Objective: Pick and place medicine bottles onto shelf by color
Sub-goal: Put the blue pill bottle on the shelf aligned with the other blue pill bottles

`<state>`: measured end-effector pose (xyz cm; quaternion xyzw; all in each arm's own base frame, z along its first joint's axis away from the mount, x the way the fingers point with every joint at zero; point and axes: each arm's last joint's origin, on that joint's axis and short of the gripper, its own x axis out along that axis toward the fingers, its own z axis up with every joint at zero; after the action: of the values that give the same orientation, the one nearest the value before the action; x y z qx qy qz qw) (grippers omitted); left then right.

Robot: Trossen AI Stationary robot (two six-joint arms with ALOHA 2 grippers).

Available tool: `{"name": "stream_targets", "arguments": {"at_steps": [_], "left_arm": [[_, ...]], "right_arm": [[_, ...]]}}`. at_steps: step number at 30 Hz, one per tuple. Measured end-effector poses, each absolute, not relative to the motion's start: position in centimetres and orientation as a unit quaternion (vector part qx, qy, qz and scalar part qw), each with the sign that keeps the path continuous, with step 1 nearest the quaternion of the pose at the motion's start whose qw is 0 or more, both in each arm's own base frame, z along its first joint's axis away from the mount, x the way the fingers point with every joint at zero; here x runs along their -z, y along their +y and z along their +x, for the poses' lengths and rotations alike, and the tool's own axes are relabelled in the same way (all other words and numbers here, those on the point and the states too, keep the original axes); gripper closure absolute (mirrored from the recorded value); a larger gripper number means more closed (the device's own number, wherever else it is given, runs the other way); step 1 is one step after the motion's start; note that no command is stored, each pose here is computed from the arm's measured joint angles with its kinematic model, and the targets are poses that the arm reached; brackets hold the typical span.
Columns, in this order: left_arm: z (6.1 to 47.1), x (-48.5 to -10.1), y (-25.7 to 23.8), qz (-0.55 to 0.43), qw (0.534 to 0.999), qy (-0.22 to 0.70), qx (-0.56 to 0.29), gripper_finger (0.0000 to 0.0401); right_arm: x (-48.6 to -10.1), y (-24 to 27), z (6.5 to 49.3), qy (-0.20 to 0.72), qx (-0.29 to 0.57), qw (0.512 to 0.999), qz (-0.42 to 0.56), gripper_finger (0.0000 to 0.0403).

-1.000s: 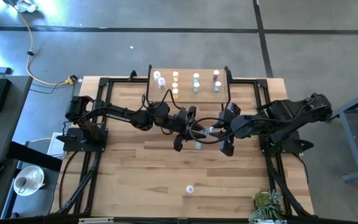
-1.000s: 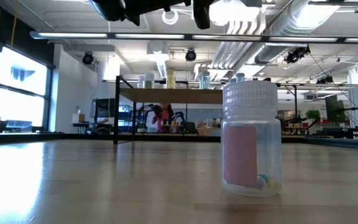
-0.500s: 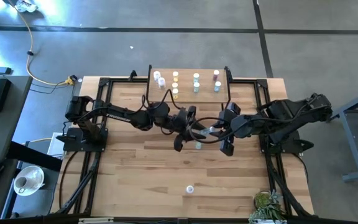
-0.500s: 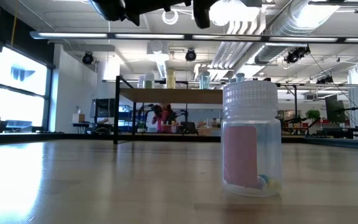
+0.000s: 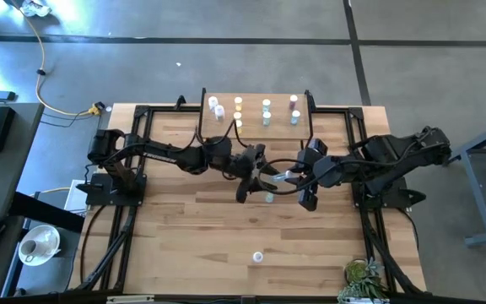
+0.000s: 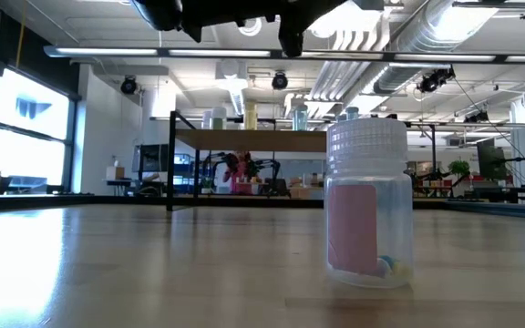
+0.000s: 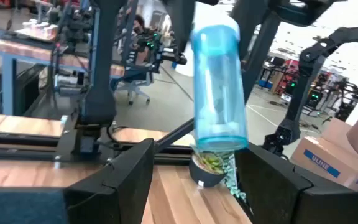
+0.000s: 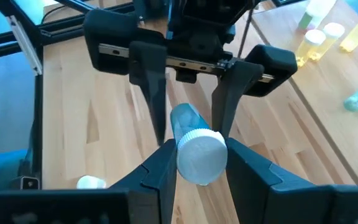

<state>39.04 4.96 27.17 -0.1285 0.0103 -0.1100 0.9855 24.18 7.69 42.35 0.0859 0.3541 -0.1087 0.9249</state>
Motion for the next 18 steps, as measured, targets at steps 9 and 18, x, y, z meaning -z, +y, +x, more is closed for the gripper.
{"name": "stream_targets", "arguments": {"at_steps": [9, 18], "left_arm": [[38.4, -27.0, 6.6, -0.137, 0.986, 0.04, 0.084, 0.0185], [37.7, -27.0, 6.8, -0.12, 0.987, 0.084, 0.065, 0.0185]], "right_arm": [[-42.2, 6.9, 24.1, 0.358, 0.149, 0.919, 0.07, 0.0295], [-41.7, 3.8, 24.0, 0.38, 0.233, 0.893, 0.059, 0.0295]]}}
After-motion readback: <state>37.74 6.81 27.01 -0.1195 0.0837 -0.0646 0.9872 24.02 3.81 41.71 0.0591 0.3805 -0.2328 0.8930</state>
